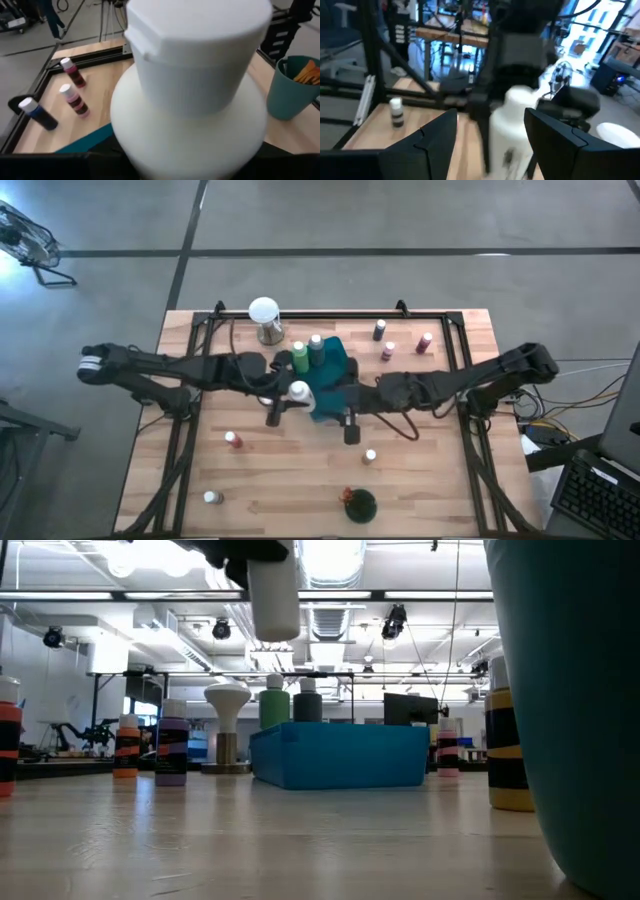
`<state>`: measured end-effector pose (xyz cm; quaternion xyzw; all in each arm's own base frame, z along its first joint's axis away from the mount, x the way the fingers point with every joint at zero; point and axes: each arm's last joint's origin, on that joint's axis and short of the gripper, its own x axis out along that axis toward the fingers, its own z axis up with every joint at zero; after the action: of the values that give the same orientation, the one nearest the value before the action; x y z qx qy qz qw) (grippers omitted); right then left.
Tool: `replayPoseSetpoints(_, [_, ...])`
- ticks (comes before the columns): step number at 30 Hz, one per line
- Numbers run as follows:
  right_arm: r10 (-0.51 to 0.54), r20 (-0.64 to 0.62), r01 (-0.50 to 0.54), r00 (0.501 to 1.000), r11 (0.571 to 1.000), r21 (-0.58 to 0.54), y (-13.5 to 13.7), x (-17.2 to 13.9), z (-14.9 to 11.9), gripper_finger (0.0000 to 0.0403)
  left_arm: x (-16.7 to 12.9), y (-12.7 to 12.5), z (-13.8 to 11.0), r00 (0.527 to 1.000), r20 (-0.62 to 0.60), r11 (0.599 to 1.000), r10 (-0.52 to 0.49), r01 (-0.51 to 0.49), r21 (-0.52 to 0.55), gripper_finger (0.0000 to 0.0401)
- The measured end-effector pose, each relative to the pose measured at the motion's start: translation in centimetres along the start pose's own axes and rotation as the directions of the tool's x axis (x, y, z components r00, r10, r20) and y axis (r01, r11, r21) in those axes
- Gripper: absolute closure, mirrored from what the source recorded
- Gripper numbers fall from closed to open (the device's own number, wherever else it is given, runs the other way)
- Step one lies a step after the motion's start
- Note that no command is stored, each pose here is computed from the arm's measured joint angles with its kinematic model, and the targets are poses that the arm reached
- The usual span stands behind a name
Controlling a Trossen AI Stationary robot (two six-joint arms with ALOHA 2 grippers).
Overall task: Pick & Place Paint Supplies
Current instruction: Put the white paint bottle into the blue bin
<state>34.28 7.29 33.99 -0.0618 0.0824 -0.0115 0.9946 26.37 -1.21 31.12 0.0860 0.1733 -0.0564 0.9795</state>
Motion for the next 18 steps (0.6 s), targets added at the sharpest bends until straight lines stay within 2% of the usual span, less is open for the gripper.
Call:
replayPoseSetpoints(8, [-0.010,0.014,0.010,1.000,1.000,-0.001,-0.3,0.2,-0.1,0.0179,2.0,-0.7,1.4,0.999,0.022,0.995,-0.031,0.029,0.093,0.0216])
replayPoseSetpoints(18, [-0.012,-0.001,0.012,1.000,1.000,-0.005,-0.3,0.5,-0.5,0.0204,3.8,-0.6,2.4,0.996,0.054,0.990,-0.078,0.070,0.125,0.0217])
